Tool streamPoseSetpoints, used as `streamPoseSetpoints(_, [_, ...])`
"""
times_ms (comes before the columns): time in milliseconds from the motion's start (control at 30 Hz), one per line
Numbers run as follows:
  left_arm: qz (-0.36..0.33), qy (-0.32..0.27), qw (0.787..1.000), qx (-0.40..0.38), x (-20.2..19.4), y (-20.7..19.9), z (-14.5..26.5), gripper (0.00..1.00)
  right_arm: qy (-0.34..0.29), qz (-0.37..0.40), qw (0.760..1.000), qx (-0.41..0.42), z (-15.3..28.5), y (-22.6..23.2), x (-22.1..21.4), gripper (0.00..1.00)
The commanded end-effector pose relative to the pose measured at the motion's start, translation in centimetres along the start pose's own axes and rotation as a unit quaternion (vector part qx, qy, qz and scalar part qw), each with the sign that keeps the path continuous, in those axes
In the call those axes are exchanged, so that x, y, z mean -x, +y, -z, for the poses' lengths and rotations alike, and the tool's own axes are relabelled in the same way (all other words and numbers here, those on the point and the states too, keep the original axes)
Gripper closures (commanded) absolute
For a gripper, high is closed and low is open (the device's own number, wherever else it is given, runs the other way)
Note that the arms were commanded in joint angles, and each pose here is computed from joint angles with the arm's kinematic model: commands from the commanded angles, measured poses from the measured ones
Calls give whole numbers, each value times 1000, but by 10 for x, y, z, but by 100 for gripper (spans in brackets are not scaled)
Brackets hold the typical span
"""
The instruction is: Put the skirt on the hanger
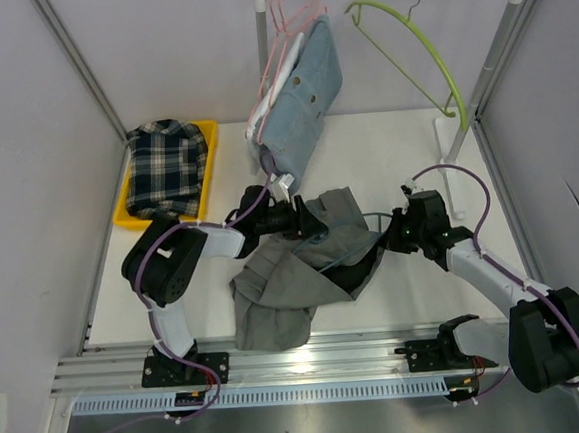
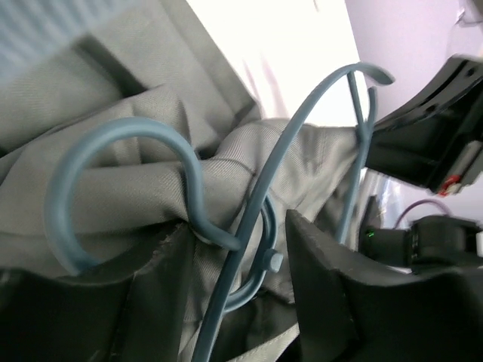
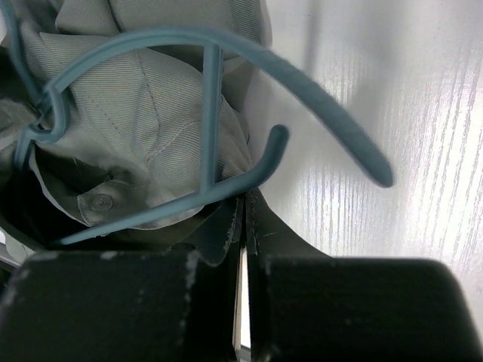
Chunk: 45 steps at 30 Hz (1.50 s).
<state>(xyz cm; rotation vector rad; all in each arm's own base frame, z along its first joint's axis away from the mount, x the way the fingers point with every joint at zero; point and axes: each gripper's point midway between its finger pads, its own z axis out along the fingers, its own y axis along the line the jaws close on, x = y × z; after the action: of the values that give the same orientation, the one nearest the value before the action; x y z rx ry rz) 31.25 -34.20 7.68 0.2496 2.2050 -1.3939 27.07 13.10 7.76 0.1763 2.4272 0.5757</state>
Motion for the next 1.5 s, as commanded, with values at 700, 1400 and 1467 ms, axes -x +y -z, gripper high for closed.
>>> streamPoseSetpoints(700, [-168,-88,981,-38,46,-93,69,100,-19,-5,1000,10,-4,0,12,100])
streamPoseSetpoints(1400, [-358,-43,930,67,5,-101,110,100,-26,-23,999,27,-7,13,48,100])
streamPoseSetpoints(1467, [-374,-24,922,91,-1,-94,113,100,-29,-22,999,27,-6,15,51,100])
